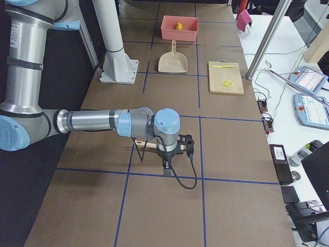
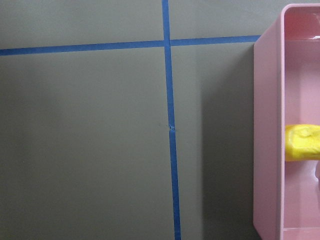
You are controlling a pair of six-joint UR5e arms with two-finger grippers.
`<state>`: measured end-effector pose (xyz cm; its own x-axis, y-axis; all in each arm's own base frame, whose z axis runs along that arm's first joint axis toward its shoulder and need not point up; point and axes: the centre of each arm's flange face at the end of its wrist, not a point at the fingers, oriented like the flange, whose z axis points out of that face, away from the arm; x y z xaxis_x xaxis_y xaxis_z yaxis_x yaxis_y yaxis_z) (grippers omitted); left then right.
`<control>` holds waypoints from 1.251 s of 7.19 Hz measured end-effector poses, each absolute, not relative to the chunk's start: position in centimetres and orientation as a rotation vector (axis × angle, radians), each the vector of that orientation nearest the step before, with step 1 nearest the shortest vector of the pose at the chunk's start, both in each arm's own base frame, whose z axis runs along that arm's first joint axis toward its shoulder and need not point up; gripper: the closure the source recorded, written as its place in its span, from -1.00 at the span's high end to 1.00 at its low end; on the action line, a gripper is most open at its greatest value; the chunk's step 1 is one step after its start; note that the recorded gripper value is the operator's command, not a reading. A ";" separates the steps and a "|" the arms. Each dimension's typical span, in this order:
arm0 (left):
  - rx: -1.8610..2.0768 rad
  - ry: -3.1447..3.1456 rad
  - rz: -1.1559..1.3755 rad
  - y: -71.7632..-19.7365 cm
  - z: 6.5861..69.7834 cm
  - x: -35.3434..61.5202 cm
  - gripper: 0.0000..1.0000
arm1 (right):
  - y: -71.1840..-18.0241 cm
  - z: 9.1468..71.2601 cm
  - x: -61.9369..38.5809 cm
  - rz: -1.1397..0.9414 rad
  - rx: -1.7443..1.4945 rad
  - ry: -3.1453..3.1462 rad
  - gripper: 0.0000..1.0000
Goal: Sweep and dump trash into bin
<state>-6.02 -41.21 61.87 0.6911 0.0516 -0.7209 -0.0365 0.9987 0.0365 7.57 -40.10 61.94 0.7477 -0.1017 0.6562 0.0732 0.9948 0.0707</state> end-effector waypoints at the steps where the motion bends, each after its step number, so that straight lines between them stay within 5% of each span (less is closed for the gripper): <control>1: 0.017 0.806 0.048 -41.2 62.0 -6.0 1.00 | -40.1 62.0 7.6 -0.096 0.041 -0.720 1.00; 9: 0.013 0.799 0.047 -41.2 62.3 -6.1 1.00 | -40.2 62.1 6.6 -0.096 0.023 -0.724 1.00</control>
<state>-6.07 -41.18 62.27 0.6966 0.0469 -0.7159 -0.0368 0.9989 0.0296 6.65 -40.22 62.07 0.7450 -0.0963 0.6601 0.0800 0.9953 0.0548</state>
